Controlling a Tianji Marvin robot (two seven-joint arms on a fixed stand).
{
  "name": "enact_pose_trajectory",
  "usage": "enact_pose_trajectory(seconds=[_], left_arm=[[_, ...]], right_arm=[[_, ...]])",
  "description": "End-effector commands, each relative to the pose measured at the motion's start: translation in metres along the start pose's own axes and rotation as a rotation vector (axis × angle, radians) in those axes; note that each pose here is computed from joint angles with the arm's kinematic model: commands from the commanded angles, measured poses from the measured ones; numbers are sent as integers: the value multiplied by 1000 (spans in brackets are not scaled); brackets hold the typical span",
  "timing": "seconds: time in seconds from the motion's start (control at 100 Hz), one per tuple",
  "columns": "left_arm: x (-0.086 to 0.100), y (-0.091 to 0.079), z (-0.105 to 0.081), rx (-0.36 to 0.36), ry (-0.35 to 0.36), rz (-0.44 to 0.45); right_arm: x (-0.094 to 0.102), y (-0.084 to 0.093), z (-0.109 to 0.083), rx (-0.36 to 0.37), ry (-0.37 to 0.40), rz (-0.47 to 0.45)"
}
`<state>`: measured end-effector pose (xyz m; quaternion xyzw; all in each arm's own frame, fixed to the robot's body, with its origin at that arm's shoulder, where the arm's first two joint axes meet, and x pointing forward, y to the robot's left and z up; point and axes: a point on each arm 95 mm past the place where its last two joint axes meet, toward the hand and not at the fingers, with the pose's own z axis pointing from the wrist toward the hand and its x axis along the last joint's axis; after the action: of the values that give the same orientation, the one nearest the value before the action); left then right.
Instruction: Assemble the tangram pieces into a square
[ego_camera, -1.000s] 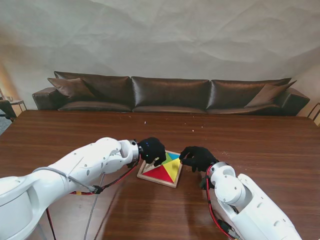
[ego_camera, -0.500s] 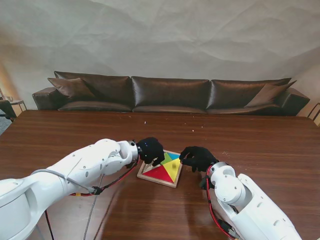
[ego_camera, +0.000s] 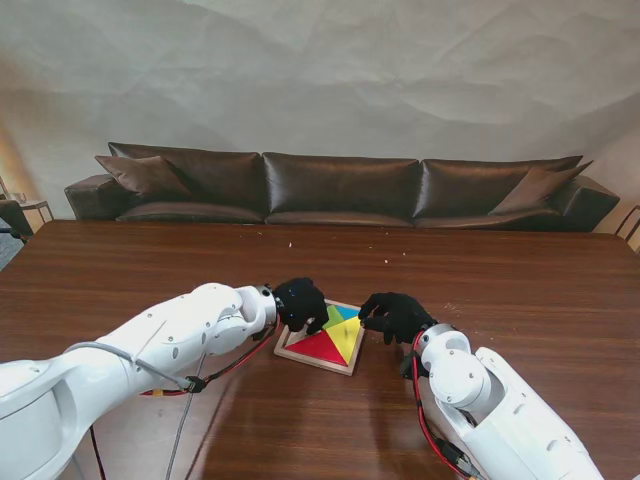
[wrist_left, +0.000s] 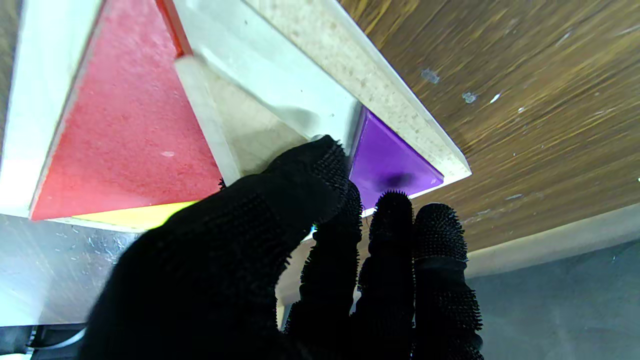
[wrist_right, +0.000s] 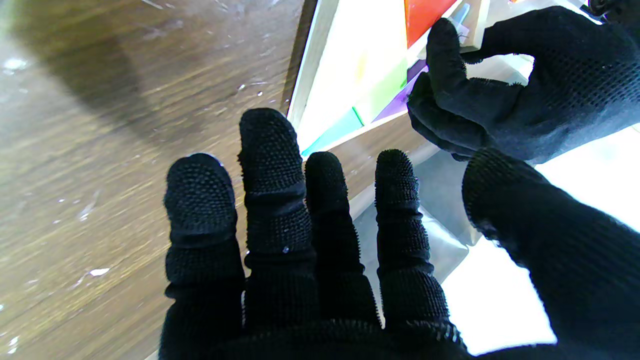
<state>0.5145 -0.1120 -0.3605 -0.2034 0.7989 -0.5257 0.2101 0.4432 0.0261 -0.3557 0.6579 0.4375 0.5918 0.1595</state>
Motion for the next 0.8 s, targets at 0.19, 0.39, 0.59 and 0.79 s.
enact_pose_trajectory(seconds=[0.19, 0.39, 0.59, 0.79], left_arm=[[2, 1, 1, -29, -2, 5], [2, 2, 0, -32, -7, 3], [0, 2, -2, -32, -14, 7], [-1, 1, -2, -34, -10, 14]], right_arm=[[1, -4, 0, 21, 5, 4], [1, -5, 0, 23, 5, 4], [1, -5, 1, 23, 6, 3], [1, -5, 1, 25, 6, 4]])
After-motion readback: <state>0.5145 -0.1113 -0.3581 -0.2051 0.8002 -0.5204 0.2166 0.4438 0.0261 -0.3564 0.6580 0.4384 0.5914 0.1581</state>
